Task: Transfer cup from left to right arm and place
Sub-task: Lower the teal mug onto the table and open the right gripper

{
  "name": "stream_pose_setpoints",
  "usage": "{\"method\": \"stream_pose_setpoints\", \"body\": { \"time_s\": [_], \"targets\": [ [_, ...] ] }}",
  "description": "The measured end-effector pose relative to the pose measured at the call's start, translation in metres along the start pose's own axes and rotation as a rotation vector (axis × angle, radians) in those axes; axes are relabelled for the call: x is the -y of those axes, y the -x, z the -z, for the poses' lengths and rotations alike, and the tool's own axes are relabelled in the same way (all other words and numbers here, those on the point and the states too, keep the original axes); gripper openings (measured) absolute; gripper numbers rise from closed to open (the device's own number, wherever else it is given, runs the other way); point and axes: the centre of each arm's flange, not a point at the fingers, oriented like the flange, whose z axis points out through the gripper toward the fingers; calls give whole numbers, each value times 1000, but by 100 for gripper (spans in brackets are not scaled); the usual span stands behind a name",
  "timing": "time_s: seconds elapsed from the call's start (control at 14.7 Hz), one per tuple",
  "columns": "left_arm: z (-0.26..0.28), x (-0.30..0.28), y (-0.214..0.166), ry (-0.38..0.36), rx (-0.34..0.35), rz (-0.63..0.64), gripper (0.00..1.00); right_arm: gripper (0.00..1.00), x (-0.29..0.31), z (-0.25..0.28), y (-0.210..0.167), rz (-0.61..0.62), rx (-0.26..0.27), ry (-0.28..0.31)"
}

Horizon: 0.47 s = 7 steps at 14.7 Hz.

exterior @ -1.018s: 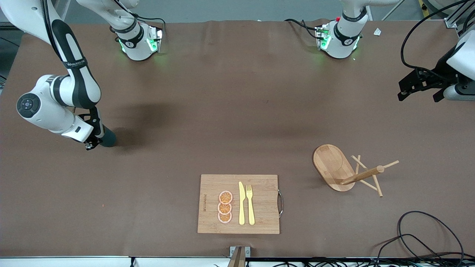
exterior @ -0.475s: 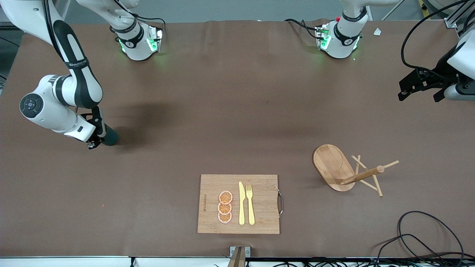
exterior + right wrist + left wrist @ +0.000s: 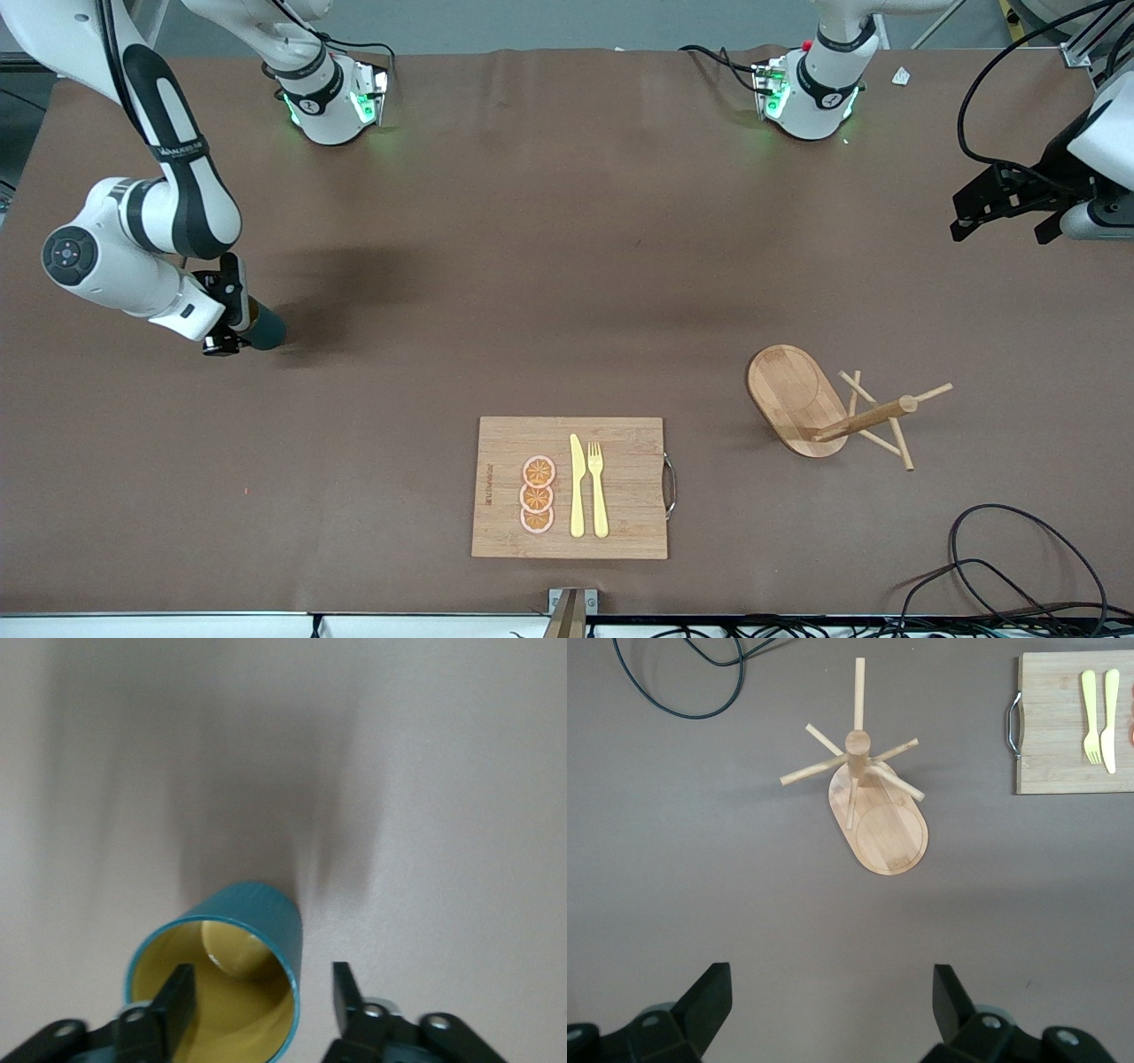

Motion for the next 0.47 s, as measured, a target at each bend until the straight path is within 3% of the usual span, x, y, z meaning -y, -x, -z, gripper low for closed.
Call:
{"method": "stream_pose_setpoints", "body": {
  "time_s": [0.14,0.2,0.47],
  "targets": [
    [0,0,0,0,0,0,100,96,0,27,0,-152,-12,-39],
    [0,0,0,0,0,0,100,100,0,42,-1,-221,-14,-53],
    [0,0,0,0,0,0,100,100,-1,112,0,-400,-13,-27]
  ]
}}
